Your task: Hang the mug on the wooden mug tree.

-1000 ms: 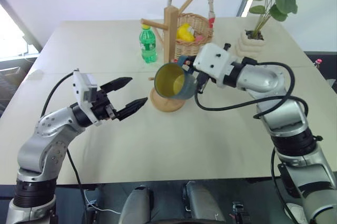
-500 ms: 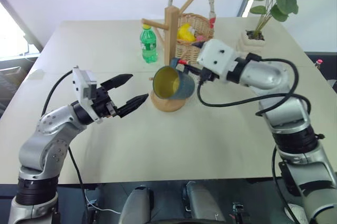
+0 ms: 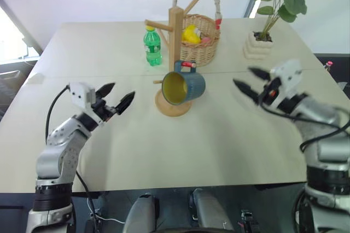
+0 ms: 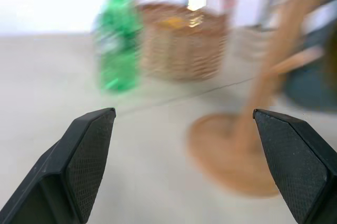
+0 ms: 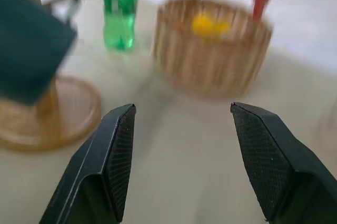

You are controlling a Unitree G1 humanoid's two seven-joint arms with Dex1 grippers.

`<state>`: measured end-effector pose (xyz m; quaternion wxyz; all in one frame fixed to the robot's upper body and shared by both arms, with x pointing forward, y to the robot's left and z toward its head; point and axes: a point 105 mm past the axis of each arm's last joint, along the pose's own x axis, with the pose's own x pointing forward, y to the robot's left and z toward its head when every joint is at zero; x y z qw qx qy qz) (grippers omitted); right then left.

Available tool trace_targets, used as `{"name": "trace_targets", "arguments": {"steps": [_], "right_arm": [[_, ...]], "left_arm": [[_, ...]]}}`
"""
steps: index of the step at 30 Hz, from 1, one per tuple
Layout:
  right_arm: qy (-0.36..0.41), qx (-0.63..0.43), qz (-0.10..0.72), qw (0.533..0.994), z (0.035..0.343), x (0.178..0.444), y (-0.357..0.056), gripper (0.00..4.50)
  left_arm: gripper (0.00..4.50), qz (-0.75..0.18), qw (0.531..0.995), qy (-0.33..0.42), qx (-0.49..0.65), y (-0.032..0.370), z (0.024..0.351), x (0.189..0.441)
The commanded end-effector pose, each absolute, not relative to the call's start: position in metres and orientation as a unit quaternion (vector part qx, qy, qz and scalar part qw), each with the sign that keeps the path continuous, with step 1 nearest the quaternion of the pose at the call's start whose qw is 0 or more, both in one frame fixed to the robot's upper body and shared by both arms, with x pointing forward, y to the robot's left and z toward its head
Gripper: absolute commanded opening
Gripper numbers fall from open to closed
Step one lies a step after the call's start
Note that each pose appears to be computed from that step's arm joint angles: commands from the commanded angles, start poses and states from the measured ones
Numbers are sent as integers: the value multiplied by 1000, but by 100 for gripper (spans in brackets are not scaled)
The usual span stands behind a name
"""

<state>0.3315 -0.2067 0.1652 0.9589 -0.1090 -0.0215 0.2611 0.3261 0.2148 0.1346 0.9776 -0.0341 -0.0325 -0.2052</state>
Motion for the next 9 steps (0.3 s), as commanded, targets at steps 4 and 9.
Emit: {"name": "trace_targets", "arguments": {"steps": [4,9], "right_arm": [[-58,-83,207,973,147,336,-220,296],[-66,-65,197,976,140,339,-225,296]], "left_arm": [[450,-141,989,-37,-11,234,125,320],[450,-135,990,-41,-17,236,123,316]]}}
